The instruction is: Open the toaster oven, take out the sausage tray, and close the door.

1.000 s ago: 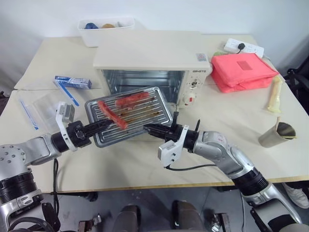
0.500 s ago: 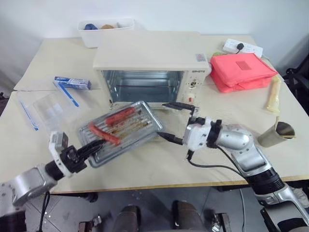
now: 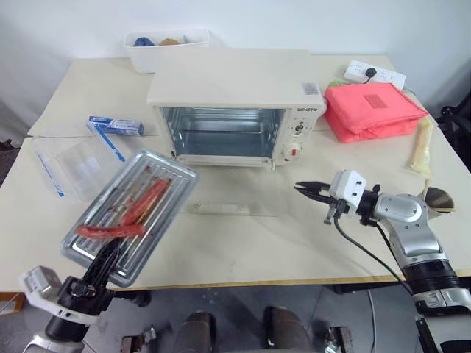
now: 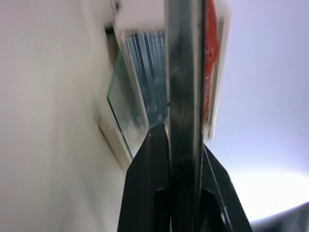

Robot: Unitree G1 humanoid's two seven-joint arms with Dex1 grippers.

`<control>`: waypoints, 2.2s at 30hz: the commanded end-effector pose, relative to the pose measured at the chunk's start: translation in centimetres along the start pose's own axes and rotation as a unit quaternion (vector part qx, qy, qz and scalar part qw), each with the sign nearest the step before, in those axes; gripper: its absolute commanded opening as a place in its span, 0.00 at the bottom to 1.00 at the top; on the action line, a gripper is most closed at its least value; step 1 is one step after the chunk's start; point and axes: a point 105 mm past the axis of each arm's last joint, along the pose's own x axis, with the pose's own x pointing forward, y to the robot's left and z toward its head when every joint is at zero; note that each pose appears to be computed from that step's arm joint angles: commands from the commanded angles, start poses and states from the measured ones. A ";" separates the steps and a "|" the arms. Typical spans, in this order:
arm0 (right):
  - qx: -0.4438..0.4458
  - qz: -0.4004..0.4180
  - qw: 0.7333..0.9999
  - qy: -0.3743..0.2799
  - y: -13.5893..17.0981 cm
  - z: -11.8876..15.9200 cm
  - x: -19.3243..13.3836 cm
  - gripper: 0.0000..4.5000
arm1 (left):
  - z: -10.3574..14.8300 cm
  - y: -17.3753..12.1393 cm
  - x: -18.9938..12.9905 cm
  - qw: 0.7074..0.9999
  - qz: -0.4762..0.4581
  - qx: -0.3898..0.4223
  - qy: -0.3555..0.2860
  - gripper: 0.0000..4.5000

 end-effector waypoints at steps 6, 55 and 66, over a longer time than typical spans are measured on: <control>0.108 0.096 0.989 0.042 1.9 -2.3 1.0 0.01 | 1.9 -0.7 -1.7 0.991 -0.010 -0.011 -0.133 0.00; 0.102 0.046 0.982 -0.155 4.0 8.7 -5.9 0.95 | 0.7 -0.3 2.3 0.994 -0.012 0.024 0.103 0.00; 0.128 0.006 0.986 -0.102 6.5 8.6 -8.2 0.99 | -5.0 0.4 7.6 0.953 -0.024 -0.004 0.301 0.00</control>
